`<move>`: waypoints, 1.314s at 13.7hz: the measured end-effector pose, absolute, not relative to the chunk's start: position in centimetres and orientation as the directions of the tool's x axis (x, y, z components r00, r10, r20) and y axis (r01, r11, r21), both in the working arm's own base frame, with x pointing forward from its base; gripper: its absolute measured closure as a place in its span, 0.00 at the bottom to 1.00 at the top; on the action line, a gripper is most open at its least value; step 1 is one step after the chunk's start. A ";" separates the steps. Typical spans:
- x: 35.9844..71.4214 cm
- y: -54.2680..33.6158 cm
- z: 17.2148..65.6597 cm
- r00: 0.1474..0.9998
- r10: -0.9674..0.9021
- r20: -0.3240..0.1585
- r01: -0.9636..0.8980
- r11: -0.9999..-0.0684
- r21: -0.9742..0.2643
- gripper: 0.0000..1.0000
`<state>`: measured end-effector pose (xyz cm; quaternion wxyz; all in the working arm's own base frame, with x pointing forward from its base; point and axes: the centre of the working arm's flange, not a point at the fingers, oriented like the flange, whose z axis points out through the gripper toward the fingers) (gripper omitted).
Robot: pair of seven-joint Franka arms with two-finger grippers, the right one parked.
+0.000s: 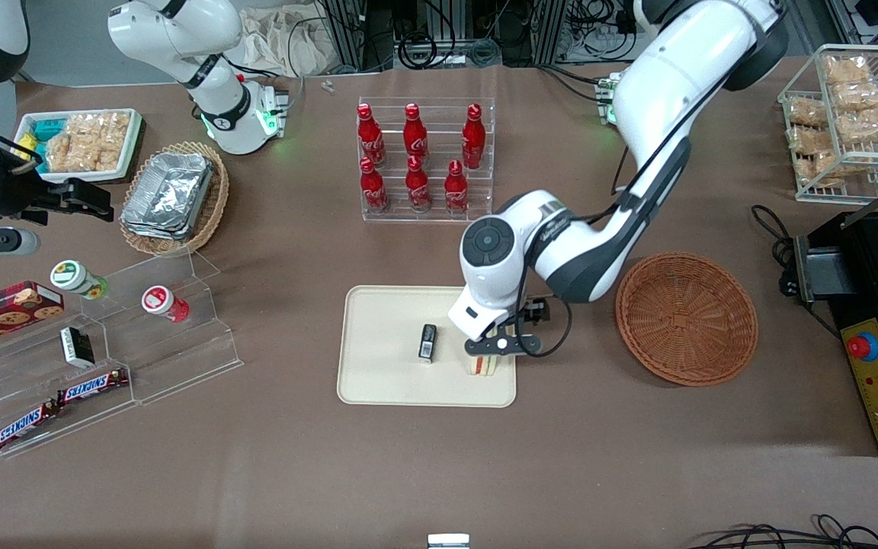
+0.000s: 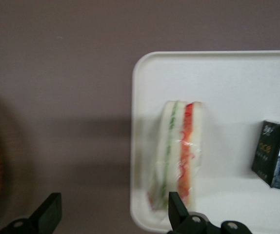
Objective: Place sandwich from basket to tray
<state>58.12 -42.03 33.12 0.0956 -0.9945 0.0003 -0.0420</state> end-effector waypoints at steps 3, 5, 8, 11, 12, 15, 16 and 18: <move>58.4 -38.9 40.4 0.992 0.058 0.113 0.082 -0.973 -0.216 0.01; 59.2 -34.8 44.5 0.989 0.134 0.060 0.142 -0.977 -0.160 0.01; 59.5 -28.2 48.9 0.978 0.206 0.042 0.209 -0.971 -0.115 0.01; 57.8 -25.1 51.5 0.965 0.260 0.045 0.263 -0.960 -0.100 0.01; 57.2 -24.6 52.1 0.962 0.267 0.054 0.271 -0.957 -0.107 0.01; 55.9 -21.2 53.6 0.961 0.273 0.051 0.277 -0.955 -0.105 0.01; 55.7 -19.7 54.0 0.965 0.259 0.041 0.262 -0.960 -0.096 0.01; 55.9 -16.3 54.6 0.975 0.223 0.021 0.224 -0.972 -0.078 0.01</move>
